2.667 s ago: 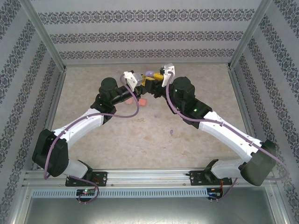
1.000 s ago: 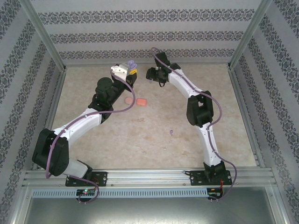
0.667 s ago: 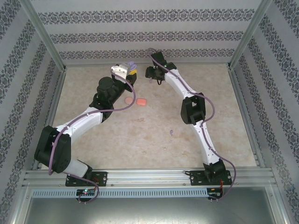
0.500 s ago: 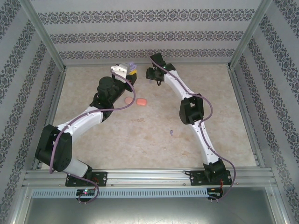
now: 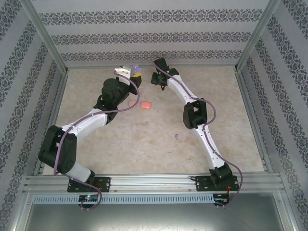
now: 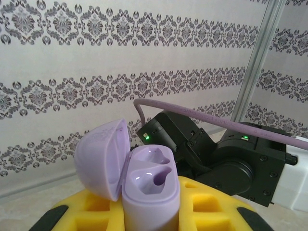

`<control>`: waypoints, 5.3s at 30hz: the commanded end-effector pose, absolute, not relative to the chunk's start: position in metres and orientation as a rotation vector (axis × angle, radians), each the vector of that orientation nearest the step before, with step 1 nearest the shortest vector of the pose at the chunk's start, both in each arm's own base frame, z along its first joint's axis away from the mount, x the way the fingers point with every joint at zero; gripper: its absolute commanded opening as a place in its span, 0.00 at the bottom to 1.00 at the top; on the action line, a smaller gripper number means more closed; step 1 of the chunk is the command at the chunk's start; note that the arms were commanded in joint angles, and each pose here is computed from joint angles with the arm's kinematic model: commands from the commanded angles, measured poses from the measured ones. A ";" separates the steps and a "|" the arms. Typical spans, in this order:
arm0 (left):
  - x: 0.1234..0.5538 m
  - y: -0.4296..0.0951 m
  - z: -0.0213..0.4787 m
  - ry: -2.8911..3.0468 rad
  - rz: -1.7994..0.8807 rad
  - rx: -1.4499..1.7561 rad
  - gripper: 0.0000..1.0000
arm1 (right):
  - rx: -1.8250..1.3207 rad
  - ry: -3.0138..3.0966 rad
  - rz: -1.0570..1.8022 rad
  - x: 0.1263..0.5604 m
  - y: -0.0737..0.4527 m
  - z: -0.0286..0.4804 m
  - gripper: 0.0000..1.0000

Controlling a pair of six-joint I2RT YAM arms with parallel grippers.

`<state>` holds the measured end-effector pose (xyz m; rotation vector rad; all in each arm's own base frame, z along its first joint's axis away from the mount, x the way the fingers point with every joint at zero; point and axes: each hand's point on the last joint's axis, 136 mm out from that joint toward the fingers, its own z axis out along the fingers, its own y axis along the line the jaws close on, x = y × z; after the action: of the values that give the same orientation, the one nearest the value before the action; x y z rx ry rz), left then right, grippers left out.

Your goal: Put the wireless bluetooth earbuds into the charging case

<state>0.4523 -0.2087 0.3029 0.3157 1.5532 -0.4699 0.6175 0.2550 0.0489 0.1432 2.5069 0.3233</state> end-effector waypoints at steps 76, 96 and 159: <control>0.491 -0.232 0.315 1.566 -0.607 0.275 0.00 | -0.601 2.322 -0.217 0.633 0.238 0.065 0.98; 0.501 -0.248 0.312 1.596 -0.714 0.274 0.00 | -0.753 2.232 -0.456 0.646 0.227 0.051 0.98; 0.511 -0.258 0.309 1.605 -0.769 0.260 0.00 | -0.476 2.458 -0.046 0.626 0.207 0.057 0.82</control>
<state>0.5088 -0.2507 0.2920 0.2596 1.6499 -0.7247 0.6319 0.1985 0.0507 -0.4173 2.4618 -0.0420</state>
